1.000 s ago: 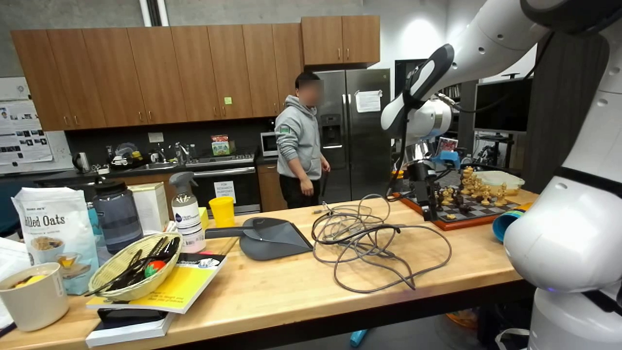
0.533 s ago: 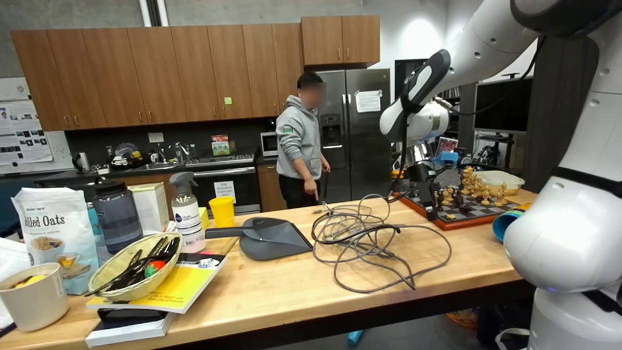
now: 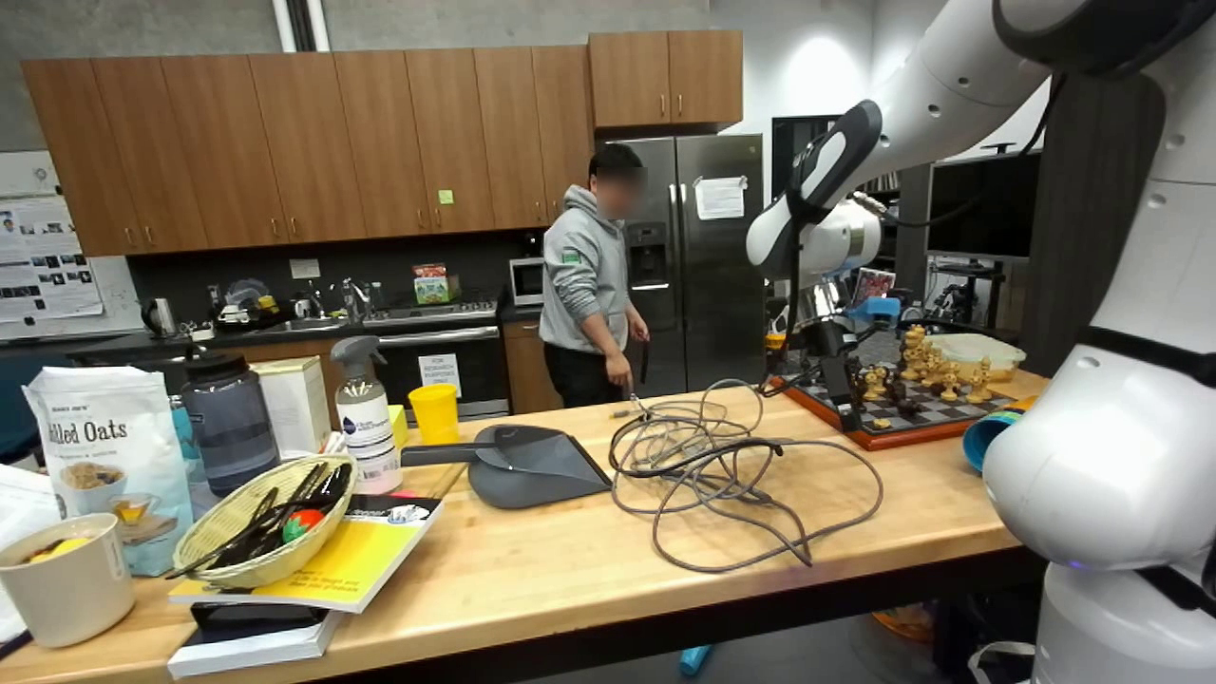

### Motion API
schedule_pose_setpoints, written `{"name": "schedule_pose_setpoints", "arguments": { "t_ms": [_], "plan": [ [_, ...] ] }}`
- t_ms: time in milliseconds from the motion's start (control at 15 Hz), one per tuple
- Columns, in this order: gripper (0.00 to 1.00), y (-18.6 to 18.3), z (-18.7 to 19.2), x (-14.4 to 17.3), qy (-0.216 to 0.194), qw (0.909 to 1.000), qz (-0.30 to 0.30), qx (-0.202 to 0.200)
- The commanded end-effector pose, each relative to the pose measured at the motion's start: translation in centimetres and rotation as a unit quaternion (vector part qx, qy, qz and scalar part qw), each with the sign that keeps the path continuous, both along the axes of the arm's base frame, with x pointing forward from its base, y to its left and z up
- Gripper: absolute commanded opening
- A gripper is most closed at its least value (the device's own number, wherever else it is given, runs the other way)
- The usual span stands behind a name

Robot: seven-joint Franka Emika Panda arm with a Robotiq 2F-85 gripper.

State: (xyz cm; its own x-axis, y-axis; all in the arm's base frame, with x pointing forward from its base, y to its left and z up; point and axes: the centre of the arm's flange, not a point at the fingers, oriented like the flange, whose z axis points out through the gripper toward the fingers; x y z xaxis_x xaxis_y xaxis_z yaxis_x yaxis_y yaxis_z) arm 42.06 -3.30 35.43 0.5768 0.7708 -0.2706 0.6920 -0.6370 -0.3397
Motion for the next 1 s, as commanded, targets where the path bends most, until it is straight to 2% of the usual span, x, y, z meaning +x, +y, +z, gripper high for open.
{"name": "schedule_pose_setpoints", "arguments": {
  "t_ms": [0,533,933],
  "plan": [
    [1.00,-0.9,0.4,0.1,-0.006,0.9999,0.005,-0.008],
    [1.00,-0.5,-0.1,0.0,-0.005,0.9997,0.017,-0.016],
    [1.00,-0.5,-1.0,-0.5,-0.006,0.9999,0.012,-0.007]
  ]
}}
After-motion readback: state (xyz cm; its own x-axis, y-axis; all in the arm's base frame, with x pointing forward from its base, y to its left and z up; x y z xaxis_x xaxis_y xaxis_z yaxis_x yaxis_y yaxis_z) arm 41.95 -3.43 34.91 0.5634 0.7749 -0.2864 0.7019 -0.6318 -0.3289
